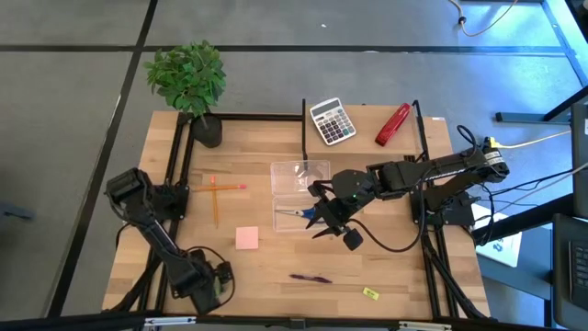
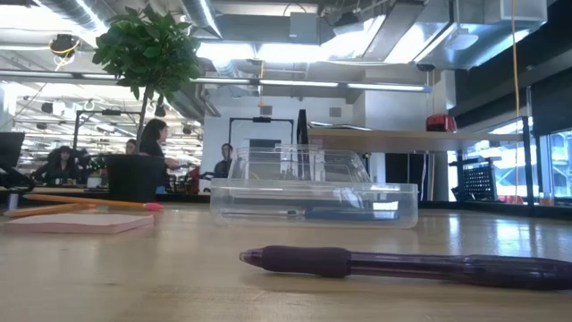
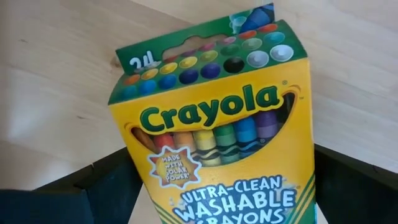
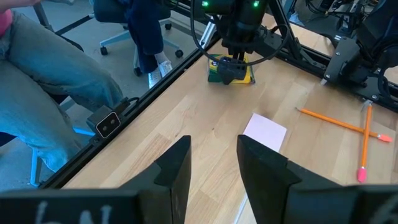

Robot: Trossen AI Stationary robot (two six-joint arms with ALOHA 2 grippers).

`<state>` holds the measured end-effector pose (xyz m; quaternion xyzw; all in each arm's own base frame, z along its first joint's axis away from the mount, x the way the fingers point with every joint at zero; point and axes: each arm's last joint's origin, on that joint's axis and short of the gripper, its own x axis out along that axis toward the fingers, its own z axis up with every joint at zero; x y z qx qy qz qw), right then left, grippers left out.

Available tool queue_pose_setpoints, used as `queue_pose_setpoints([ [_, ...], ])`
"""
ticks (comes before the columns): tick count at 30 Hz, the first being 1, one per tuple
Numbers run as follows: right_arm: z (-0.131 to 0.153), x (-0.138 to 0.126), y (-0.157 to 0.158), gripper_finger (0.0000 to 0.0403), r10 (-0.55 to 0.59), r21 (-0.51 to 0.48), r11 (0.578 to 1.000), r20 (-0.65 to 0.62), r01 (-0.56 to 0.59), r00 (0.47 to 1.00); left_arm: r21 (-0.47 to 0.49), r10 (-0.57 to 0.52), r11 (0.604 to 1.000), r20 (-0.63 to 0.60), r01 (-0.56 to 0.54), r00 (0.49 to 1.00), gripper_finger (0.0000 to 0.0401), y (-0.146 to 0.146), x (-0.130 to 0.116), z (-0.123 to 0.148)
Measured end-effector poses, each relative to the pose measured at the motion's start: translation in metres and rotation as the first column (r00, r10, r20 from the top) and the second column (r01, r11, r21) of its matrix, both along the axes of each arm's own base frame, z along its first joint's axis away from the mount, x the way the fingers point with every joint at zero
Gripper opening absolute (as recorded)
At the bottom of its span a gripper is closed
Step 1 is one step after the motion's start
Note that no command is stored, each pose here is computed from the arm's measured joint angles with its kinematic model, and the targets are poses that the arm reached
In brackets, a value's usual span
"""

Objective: Pack school essentials
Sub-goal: Put the yellow crayon box into the transparent supply box

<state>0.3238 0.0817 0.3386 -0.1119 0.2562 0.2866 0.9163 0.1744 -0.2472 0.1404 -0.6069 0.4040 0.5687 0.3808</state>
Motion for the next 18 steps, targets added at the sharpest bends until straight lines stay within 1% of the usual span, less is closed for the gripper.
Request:
queue_pose_setpoints([
  [4, -0.0001, 0.0001, 0.0, 0.0133, 0.0, 0.0, 1.0, 0.0, 0.0, 1.0, 0.007, -0.001, 1.0, 0.001, 0.001, 1.0, 0.0386, -0.0008, -0.0021, -0.0002],
  [13, -0.0001, 0.0001, 0.0, 0.0133, 0.0, 0.0, 1.0, -0.001, 0.0, 1.0, 0.021, 0.005, 1.0, -0.011, -0.005, 1.0, 0.032, 0.0008, -0.0031, -0.0001],
  [18, -0.0001, 0.0001, 0.0, 0.0133, 0.0, 0.0, 1.0, 0.0, 0.0, 1.0, 0.022, -0.028, 0.999, -0.011, 0.028, 1.0, 0.0316, 0.001, -0.0033, 0.0001],
])
